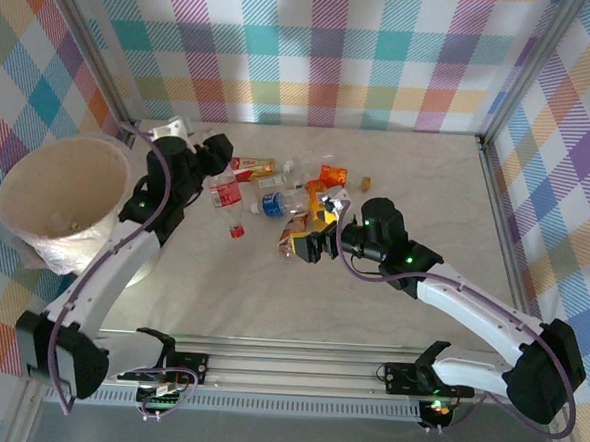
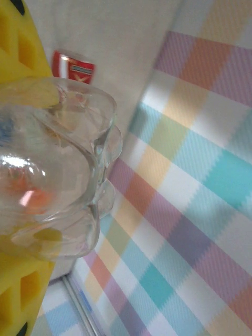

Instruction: Put the plastic bottles in the bin

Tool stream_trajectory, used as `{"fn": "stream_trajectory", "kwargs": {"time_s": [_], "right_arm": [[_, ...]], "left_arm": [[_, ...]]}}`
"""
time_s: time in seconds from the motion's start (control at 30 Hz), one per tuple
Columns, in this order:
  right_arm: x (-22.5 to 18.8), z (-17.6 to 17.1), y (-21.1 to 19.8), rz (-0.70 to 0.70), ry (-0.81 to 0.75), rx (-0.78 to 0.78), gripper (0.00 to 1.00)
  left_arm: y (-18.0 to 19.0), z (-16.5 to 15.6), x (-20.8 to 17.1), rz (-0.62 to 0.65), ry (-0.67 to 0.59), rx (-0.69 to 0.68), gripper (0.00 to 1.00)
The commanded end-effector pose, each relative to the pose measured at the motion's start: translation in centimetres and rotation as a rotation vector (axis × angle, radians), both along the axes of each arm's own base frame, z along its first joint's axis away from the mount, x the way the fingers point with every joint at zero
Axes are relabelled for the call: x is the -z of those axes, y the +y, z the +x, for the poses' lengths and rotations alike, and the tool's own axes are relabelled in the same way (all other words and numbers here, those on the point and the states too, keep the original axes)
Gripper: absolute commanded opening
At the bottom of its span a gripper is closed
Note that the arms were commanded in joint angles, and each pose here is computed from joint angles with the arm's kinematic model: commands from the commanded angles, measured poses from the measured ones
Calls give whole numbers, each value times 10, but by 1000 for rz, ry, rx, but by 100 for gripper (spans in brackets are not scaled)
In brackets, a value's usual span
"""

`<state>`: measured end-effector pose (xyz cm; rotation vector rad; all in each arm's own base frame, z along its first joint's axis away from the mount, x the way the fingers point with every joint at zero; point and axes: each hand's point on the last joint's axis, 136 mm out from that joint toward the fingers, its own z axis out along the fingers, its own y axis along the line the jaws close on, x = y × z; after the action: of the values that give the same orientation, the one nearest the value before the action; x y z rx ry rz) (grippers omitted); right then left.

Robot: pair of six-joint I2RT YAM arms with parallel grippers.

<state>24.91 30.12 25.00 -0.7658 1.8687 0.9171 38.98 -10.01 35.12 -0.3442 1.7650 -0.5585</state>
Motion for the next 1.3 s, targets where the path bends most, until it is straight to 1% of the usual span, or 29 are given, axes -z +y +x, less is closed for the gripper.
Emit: {"fn": "stream_trajectory", "kwargs": {"time_s": [0.0,0.13,0.23,0.47,0.63,0.7,0.8,0.97,1.1,1.27], "right_arm": [[-24,-1,7,52,-53,-32,100],[-24,0,7,49,-58,-30,100],[-24,0,9,50,-60,-40,100],[-31,-3,23,81,-66,-119,100],[-33,2,36,92,-68,-155,100],[-33,4,40,92,-64,-168,100],[-32,6,46,95,-52,-184,100],[-33,8,50,107,-43,-192,100],[-33,9,51,101,-51,-194,100],[-34,11,51,102,-53,-189,100]], "left_arm": [[15,-18,-44,97,-172,-43,54],[32,-39,-80,173,-265,-100,54],[41,-50,-101,233,-302,-129,54],[65,-73,-146,333,-339,-228,54],[110,-90,-175,461,-290,-446,54],[124,-96,-187,507,-291,-511,54],[146,-104,-199,521,-290,-606,54],[179,-107,-202,549,-295,-738,52],[220,-112,-193,556,-282,-873,52],[268,-110,-159,497,-163,-960,52]]}}
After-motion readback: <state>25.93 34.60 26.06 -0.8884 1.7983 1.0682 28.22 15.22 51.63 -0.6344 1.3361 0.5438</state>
